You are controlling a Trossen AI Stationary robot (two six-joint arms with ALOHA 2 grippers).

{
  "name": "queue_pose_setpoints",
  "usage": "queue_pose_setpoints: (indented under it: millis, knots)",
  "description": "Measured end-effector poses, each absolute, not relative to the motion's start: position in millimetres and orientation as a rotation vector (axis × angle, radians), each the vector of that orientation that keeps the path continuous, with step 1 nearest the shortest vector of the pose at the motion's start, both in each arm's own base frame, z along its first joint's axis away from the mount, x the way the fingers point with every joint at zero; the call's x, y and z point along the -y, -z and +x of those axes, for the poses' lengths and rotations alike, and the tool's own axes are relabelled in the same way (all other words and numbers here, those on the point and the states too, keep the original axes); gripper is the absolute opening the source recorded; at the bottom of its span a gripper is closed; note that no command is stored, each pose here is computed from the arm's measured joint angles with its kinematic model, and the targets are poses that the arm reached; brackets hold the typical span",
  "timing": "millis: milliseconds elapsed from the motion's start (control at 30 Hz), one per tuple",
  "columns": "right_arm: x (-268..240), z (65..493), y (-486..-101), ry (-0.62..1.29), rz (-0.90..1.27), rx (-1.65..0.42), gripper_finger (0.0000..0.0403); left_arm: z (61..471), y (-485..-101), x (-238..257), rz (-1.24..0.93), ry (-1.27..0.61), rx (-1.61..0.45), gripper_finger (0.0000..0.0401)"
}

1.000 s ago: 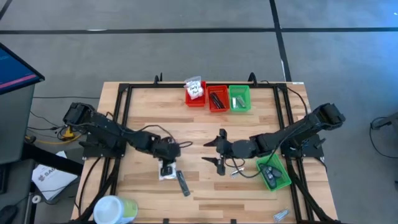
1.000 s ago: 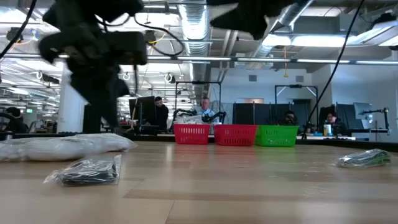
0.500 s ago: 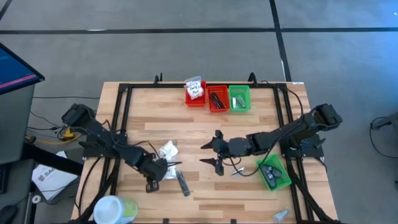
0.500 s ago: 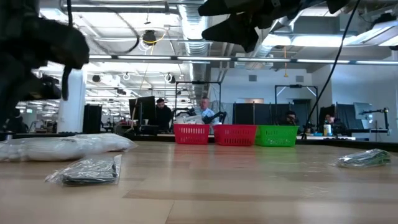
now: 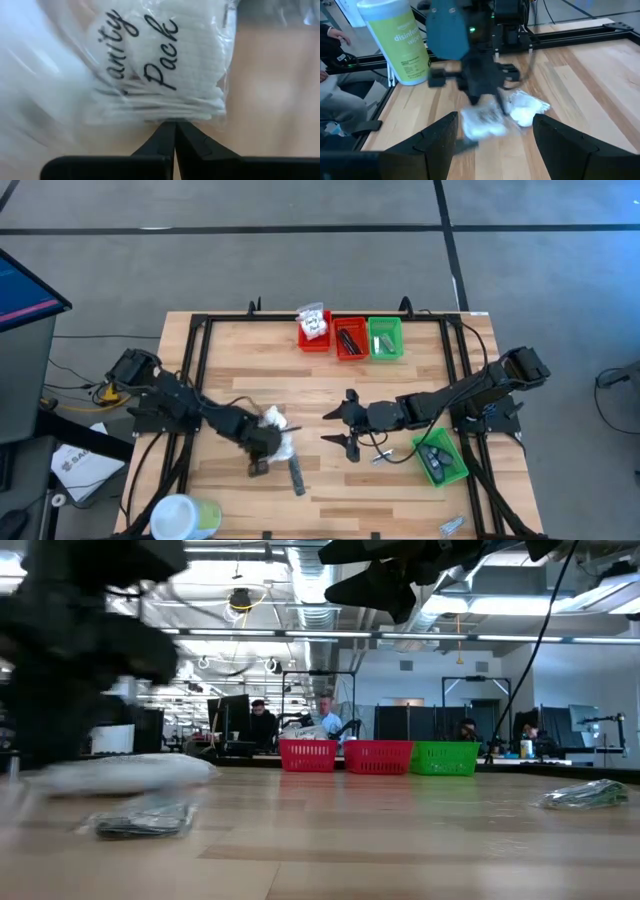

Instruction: Pick & Place Travel size toiletries

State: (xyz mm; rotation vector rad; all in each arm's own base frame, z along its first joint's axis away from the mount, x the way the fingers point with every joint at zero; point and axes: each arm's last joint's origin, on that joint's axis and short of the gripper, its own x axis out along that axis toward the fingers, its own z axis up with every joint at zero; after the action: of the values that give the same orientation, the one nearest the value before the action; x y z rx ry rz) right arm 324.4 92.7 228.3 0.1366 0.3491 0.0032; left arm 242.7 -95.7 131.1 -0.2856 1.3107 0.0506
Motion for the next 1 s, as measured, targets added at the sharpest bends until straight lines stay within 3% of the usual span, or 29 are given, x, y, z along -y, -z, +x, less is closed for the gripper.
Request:
queue_pose_setpoints:
  millis: [133, 367, 533, 867, 1000]
  knots:
    - [-92.7, 324.3, -228.0, -0.003, 0.136, -0.352, 0.0248, 260.8, -138.6, 79.0, -0.173, -0.123, -1.169, 0.0001]
    - [-92.7, 323.9, -227.0, -0.002, 0.132, -0.364, 0.0248, 272.4, -141.2, 49.5, -0.147, -0.194, -1.111, 0.0001]
    - [-92.0, 323.1, -224.7, 0.003, 0.126, -0.388, 0.0248, 273.3, -143.5, 56.0, -0.161, -0.190, -1.078, 0.0001]
    - [-86.9, 323.9, -223.3, 0.028, 0.148, -0.402, 0.0248, 294.0, -154.7, 70.1, -0.180, -0.108, -0.825, 0.0001]
    - [-86.8, 323.8, -223.2, 0.029, 0.148, -0.403, 0.0248, 297.2, -141.7, 64.8, -0.165, -0.127, -0.868, 0.0001]
